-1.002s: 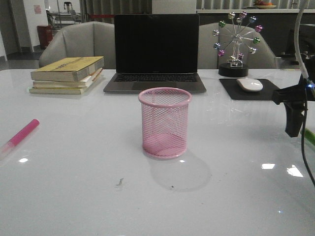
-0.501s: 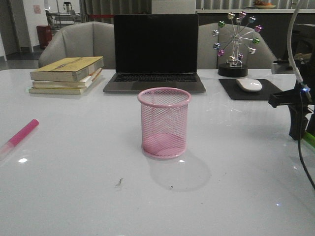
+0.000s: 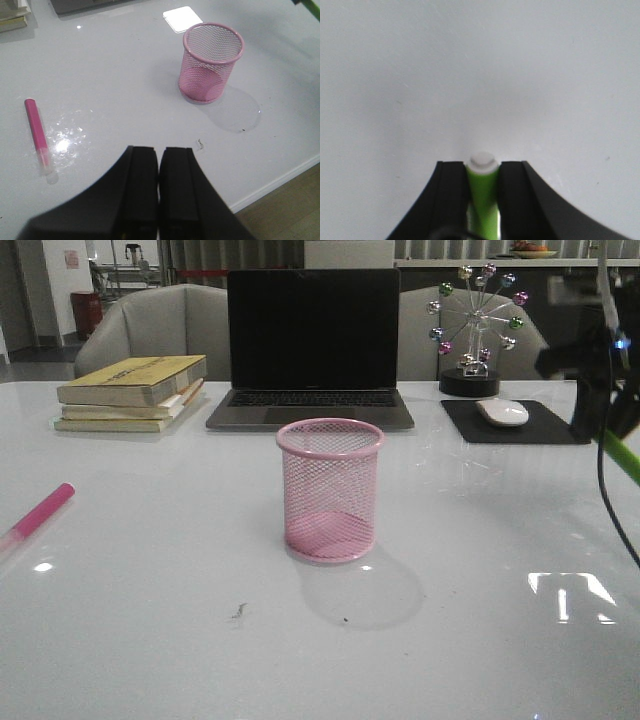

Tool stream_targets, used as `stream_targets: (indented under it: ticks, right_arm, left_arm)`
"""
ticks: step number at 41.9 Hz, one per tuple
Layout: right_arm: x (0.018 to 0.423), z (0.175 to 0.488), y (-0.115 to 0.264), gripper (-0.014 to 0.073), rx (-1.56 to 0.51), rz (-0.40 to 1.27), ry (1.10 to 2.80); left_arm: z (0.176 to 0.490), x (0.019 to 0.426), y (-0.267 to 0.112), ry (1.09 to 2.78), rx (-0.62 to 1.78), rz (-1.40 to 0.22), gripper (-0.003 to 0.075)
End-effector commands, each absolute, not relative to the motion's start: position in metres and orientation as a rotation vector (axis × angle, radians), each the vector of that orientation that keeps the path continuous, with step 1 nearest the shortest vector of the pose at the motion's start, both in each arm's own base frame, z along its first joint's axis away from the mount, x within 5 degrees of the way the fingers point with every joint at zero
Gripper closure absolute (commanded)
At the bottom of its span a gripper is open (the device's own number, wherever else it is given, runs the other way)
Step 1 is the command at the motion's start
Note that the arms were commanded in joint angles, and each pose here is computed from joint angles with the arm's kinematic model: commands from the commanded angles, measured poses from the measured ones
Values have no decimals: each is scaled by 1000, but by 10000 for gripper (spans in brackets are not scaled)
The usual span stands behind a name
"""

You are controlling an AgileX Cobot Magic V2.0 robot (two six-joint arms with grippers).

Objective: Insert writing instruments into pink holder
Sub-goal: 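Lift the green marker and lower it into the pink mesh holder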

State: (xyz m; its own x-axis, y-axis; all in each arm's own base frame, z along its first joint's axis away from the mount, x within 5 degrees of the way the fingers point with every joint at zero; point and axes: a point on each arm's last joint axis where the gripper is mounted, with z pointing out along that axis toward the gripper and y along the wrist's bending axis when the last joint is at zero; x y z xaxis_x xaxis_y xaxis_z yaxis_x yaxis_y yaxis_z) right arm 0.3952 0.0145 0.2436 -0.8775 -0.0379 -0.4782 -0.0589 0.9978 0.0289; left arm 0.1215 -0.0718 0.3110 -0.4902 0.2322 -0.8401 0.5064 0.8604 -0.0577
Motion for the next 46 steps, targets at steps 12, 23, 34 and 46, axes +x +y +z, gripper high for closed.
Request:
stream_targets:
  ticks: [12, 23, 34, 46]
  right_arm:
    - [303, 339, 76, 433, -181, 217, 1891]
    - [261, 326, 126, 433, -261, 373, 1490]
    - [265, 312, 155, 433, -262, 434, 1233]
    - [285, 270, 171, 433, -245, 509, 1235]
  left_arm:
    - [327, 125, -74, 1994, 506, -399, 629]
    - [327, 125, -74, 1994, 506, -399, 629]
    - [327, 125, -74, 1994, 506, -399, 629]
    - [327, 125, -74, 1994, 506, -399, 629]
